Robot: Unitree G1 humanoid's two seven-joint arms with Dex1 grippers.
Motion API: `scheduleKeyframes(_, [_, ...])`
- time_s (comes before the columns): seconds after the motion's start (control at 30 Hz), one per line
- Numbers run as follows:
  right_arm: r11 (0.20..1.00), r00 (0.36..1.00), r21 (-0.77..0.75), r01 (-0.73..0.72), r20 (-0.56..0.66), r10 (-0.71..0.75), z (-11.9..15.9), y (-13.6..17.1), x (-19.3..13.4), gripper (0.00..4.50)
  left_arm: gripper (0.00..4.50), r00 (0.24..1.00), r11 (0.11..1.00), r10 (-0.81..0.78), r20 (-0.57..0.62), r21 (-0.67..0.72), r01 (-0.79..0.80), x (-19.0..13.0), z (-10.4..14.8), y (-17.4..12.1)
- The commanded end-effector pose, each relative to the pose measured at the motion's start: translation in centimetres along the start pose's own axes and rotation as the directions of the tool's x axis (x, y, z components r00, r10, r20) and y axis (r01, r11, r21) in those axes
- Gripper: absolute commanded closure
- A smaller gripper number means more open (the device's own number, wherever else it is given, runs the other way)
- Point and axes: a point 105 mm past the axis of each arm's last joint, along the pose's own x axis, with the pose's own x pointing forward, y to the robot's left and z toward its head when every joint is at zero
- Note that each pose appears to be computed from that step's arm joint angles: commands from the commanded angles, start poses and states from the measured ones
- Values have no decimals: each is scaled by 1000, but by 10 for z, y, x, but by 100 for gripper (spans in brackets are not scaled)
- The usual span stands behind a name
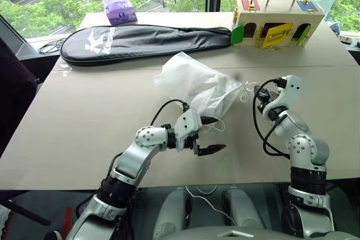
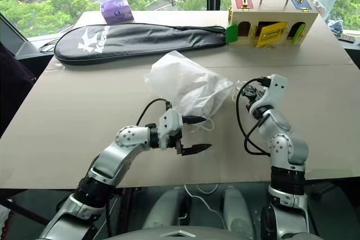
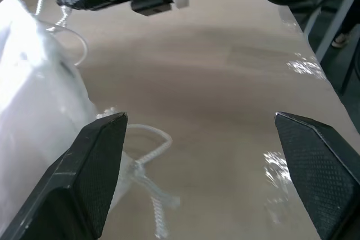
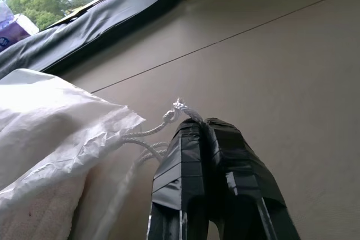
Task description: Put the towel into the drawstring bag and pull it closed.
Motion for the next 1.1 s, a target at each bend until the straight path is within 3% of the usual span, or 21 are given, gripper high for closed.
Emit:
scheduleKeyframes(0.03, [1000, 998, -16, -11, 61, 12, 15, 6, -5, 450, 19, 998, 998, 54, 41, -36, -52, -2, 2, 11])
scheduleKeyframes(0.2, [1000, 998, -14, -1, 67, 2, 16, 4, -6, 450, 19, 994, 989, 107, 36, -103, -103, -3, -5, 25])
scheduleKeyframes(0.63, [1000, 998, -14, -6, 68, 7, 16, 6, -4, 450, 19, 996, 988, 55, -70, -142, -65, -4, -30, 28])
scheduleKeyframes(0.73, [1000, 998, -14, -8, 67, 9, 16, 7, -4, 450, 102, 996, 985, 63, -64, -155, -73, -4, -30, 32])
scheduleKeyframes(0.87, [1000, 998, -13, -8, 67, 9, 16, 7, -4, 450, 301, 996, 984, 67, -64, -161, -76, -5, -31, 33])
scheduleKeyframes(0.9, [1000, 998, -13, -9, 66, 9, 15, 7, -4, 450, 369, 995, 985, 66, -75, -157, -77, -6, -34, 32])
scheduleKeyframes(0.97, [1000, 998, -13, -9, 66, 10, 15, 7, -4, 450, 432, 994, 986, 62, -91, -151, -75, -7, -37, 30])
scheduleKeyframes(1.1, [1000, 998, -12, -9, 63, 10, 15, 6, -3, 450, 446, 991, 992, 52, -123, -106, -66, -10, -43, 28])
